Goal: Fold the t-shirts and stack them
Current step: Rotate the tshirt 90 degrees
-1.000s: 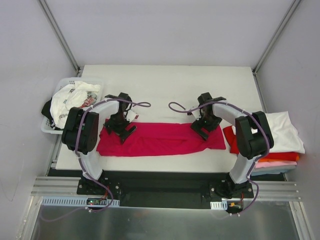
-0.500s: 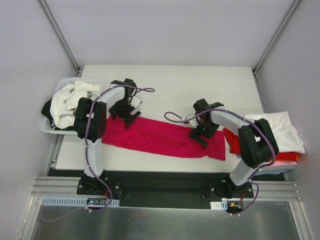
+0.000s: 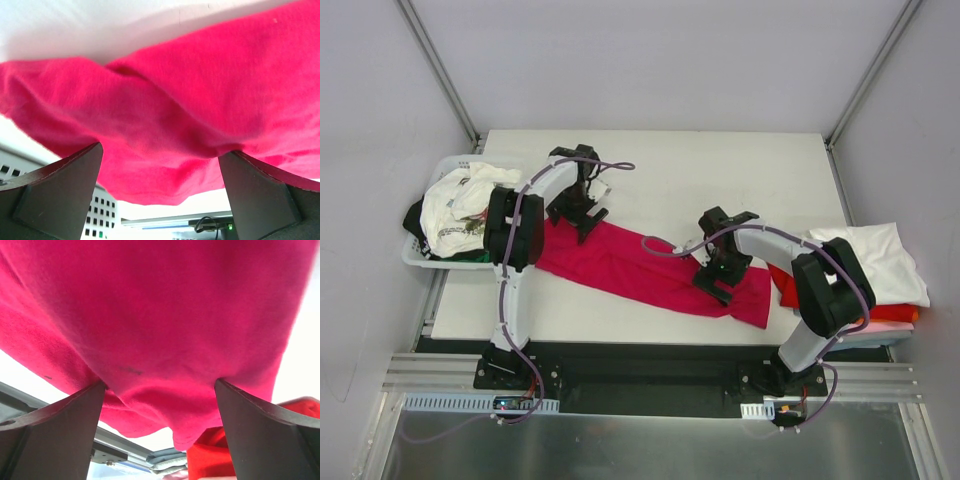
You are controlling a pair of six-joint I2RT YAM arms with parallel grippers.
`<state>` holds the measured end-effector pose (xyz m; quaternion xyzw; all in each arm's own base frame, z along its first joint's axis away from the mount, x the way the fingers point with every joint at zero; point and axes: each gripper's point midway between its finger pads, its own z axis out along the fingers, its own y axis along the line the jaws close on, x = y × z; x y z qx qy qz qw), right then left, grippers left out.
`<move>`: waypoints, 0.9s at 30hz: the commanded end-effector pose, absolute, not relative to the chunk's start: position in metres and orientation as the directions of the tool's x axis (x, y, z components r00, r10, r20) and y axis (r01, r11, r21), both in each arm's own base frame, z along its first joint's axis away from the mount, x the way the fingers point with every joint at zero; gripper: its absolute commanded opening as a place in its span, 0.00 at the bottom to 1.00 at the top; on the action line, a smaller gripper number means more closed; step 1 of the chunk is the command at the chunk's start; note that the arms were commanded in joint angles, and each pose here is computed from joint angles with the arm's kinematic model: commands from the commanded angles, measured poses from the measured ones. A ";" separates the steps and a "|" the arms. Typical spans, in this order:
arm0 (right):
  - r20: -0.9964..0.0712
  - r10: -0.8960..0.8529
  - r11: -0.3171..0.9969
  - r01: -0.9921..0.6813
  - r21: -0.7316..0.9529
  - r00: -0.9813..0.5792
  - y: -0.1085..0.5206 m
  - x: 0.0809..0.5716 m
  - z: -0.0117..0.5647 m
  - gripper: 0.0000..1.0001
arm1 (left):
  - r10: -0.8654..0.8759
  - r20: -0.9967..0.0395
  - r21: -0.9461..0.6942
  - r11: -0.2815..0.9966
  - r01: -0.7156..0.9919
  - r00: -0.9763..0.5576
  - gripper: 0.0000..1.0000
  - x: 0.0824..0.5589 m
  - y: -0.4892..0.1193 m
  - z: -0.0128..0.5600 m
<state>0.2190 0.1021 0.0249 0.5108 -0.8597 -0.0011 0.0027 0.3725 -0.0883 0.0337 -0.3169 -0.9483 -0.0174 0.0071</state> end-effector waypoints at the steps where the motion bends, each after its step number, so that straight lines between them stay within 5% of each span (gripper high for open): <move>1: -0.017 -0.880 0.473 -0.880 0.035 -0.474 0.106 0.210 0.024 0.96 | 0.592 0.041 0.015 0.805 0.593 -0.805 0.99 0.372 -0.091 0.038; 19: -0.009 -0.889 0.457 -0.889 0.025 -0.457 0.118 0.222 0.009 0.96 | 0.565 -0.030 0.011 0.825 0.565 -0.825 0.99 0.402 -0.106 0.044; 27: -0.025 -0.888 0.459 -0.888 0.031 -0.460 0.123 0.223 0.010 0.96 | 0.509 -0.097 -0.137 0.844 0.518 -0.855 0.99 0.402 -0.138 0.049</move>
